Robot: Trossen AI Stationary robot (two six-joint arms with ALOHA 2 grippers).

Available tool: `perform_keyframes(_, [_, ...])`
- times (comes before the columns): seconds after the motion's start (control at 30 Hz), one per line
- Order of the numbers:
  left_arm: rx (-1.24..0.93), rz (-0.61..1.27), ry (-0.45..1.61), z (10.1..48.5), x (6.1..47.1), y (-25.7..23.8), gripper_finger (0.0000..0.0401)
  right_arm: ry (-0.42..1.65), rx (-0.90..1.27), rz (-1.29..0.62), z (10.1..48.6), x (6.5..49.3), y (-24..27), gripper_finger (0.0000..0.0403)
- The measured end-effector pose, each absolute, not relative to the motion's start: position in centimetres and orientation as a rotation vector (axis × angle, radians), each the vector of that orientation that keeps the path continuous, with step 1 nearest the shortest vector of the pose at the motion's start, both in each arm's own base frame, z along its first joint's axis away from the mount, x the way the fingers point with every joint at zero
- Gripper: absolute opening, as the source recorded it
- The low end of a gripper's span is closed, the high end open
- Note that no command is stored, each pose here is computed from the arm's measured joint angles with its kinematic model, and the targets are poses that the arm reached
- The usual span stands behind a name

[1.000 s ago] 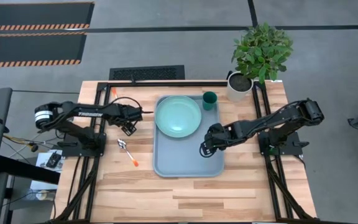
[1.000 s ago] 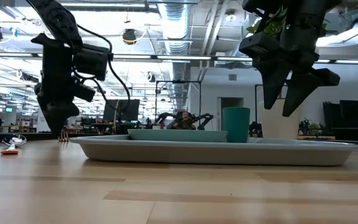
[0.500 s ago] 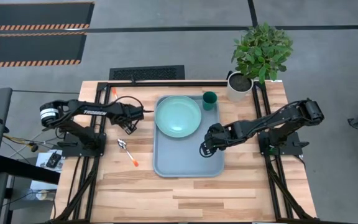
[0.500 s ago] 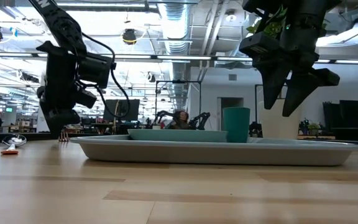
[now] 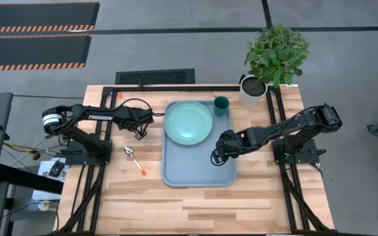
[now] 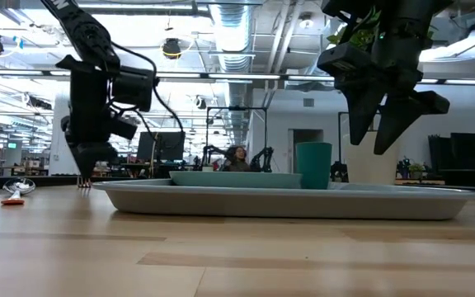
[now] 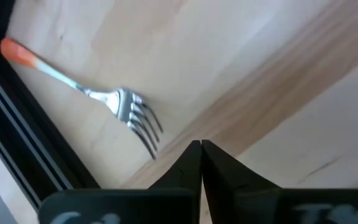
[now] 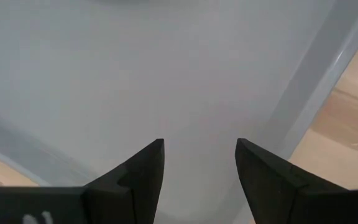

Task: Pick and place plate/cup/fork/spoon on tray
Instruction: Put the orange fork on the gray serving tray to the bottom of the light green plate

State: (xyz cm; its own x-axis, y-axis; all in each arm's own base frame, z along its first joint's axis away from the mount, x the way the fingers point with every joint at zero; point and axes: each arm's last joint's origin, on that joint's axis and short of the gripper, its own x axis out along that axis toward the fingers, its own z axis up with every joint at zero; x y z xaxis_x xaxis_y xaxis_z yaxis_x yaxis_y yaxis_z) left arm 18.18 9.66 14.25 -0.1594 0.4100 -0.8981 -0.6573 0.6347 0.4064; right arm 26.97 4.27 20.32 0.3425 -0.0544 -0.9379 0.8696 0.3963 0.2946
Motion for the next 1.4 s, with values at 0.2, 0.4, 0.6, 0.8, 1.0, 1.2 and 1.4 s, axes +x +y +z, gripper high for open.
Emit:
perform_keyframes(0.2, [-0.176, 0.910, 1.433, 15.4, 19.1, 10.1, 0.0027, 1.043, 0.960, -0.739, 20.3, 27.0, 4.0, 0.0220])
perform_keyframes(0.4, [-0.166, 0.927, 1.438, 15.5, 19.1, 10.1, 0.0126, 1.043, 0.951, -0.735, 20.3, 27.1, 3.9, 0.0220])
perform_keyframes(0.6, [-0.086, 1.005, 1.452, 15.5, 18.7, 10.3, 0.0230, 1.043, 0.948, -0.735, 20.3, 27.1, 3.7, 0.0220])
perform_keyframes(0.8, [-0.130, 0.974, 1.486, 14.7, 18.0, 10.2, 0.0253, 1.043, 0.937, -0.734, 20.3, 27.1, 3.3, 0.0220])
perform_keyframes(1.0, [-0.082, 1.054, 1.499, 14.2, 17.3, 10.0, 0.0242, 1.042, 0.930, -0.735, 20.3, 27.2, 2.9, 0.0220])
perform_keyframes(1.2, [-0.102, 1.046, 1.506, 14.1, 17.1, 10.5, 0.0224, 1.042, 0.924, -0.735, 20.3, 27.2, 2.6, 0.0220])
perform_keyframes(1.4, [-0.102, 1.037, 1.496, 14.1, 17.1, 10.9, 0.0208, 1.042, 0.923, -0.734, 20.3, 27.2, 2.6, 0.0220])
